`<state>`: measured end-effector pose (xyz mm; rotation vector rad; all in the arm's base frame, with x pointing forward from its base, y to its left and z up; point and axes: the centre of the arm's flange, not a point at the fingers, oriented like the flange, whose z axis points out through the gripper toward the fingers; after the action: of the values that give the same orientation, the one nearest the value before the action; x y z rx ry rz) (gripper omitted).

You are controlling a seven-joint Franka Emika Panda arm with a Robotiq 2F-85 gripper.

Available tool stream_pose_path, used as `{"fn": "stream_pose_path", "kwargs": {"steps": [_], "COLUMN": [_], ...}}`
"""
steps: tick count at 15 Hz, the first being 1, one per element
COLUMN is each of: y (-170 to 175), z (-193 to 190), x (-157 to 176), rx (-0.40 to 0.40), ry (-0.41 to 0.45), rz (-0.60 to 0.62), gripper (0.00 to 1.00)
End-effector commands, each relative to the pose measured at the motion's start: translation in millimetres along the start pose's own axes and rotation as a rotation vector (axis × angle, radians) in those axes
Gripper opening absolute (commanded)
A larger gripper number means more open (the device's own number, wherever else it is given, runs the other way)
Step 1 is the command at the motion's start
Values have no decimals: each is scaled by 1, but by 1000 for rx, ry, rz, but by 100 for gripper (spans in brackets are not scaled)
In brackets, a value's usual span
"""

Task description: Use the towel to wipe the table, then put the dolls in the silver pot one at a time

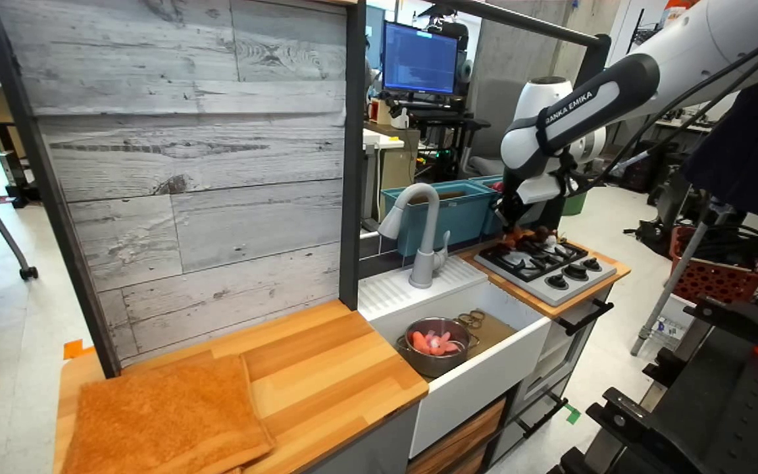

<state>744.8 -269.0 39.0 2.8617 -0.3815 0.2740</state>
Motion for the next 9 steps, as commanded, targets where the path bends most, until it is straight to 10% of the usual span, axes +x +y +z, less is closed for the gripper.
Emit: {"fn": "stream_pose_path", "kwargs": {"steps": [1, 9], "y": [-32, -102], "z": [-15, -26], "x": [-34, -105], "rx": [58, 186], "ry": [23, 130], "rz": [-155, -504], "gripper": [1, 1]}}
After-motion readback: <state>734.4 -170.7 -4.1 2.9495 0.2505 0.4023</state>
